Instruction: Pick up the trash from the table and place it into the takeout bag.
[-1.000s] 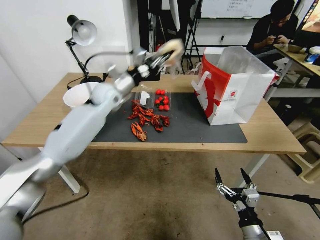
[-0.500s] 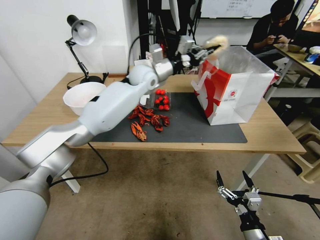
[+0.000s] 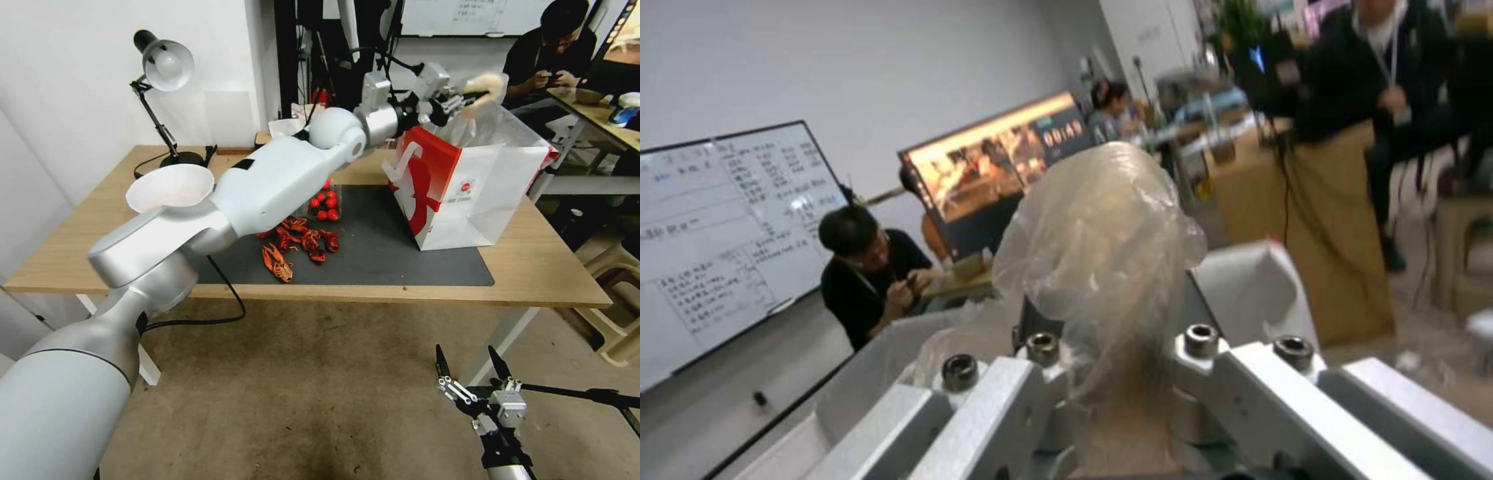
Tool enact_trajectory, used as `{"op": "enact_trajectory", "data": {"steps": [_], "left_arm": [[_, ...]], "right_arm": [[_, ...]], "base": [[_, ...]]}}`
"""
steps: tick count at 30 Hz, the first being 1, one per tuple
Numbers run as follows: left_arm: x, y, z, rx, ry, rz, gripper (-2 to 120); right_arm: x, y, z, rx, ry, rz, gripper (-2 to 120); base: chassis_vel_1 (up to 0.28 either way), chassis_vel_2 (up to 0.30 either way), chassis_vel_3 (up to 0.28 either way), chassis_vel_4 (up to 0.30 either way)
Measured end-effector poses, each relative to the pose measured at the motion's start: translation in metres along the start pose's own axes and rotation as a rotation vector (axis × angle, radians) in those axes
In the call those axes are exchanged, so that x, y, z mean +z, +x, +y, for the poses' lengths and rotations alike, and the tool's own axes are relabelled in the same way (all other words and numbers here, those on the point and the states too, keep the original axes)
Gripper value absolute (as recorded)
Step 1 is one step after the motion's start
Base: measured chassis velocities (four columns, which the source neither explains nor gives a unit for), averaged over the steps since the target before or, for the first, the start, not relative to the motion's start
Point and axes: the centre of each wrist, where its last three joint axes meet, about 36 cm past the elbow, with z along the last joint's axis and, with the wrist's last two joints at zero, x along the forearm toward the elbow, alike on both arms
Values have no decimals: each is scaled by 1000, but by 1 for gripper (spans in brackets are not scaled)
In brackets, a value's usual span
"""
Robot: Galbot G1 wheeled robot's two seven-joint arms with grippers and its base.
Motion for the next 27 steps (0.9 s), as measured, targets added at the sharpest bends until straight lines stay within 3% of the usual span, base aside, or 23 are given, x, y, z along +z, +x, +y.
{"op": "enact_trajectory", "data": {"steps": [3, 6, 11, 14, 18, 27], "left_arm": [[2, -6, -3, 7, -28, 27, 14], [7, -18, -8, 30, -130, 106, 30], [7, -25, -10, 45, -198, 168, 47], [4, -27, -8, 47, -219, 213, 54], [-2, -29, 0, 49, -273, 283, 75], [-11, -26, 0, 24, -278, 272, 100]], "right_arm": [[0, 0, 0, 1, 1, -1, 100], [0, 0, -2, 3, 3, -4, 100], [0, 0, -4, -2, 14, -14, 100], [1, 0, -4, -3, 17, -16, 100], [2, 1, -5, -7, 18, -17, 100], [3, -3, -6, -13, 12, -20, 100]], "base": [[0, 0, 0, 0], [0, 0, 0, 0], [0, 0, 0, 0], [0, 0, 0, 0], [0, 0, 0, 0], [0, 0, 0, 0]]}}
